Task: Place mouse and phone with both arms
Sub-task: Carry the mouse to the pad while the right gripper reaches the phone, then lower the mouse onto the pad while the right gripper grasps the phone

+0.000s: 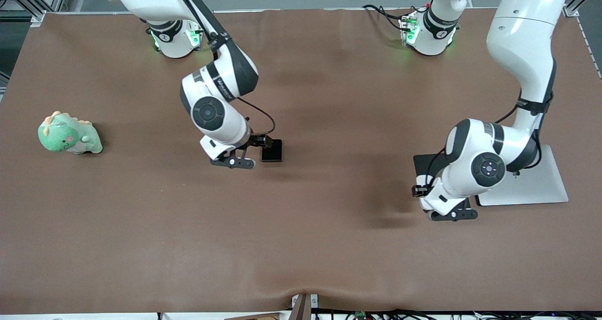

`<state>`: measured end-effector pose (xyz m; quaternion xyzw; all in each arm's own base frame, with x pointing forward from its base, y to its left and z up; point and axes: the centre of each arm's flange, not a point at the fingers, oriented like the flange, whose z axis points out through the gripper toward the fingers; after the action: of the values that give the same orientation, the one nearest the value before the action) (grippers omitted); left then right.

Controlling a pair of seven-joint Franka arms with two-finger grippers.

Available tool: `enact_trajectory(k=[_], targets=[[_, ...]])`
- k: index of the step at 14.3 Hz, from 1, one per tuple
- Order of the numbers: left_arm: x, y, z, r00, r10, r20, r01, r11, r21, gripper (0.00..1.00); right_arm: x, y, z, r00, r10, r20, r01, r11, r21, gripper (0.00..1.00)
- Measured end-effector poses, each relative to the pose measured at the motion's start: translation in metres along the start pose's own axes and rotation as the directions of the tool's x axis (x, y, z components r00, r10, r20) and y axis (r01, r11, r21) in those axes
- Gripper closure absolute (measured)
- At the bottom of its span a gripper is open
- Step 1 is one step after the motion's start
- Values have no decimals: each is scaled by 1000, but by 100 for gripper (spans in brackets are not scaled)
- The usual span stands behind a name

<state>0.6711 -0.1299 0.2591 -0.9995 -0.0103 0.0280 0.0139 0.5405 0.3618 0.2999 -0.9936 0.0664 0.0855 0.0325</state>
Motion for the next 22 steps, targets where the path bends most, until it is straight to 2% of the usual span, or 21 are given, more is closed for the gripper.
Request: enact_trajectory(k=[4,9,14,22], targets=[[-2,-20,20,999,26,29,-27,999,18,39,-10,-24,36,1000,1,-16,-1,1000,-3,0],[-5,-41,34,997,54,54,-55,998,20,39,-3,-24,65,999,5,-33,-5,1000,-3,0],[-15,-72,65,997,75,19,-75,997,-2,39,1,-24,98,999,3,-38,-4,1000,-14,0],[-19,-72,72,997,77,21,-77,997,-5,39,-13,-39,125,999,-31,-36,30,999,-26,0]])
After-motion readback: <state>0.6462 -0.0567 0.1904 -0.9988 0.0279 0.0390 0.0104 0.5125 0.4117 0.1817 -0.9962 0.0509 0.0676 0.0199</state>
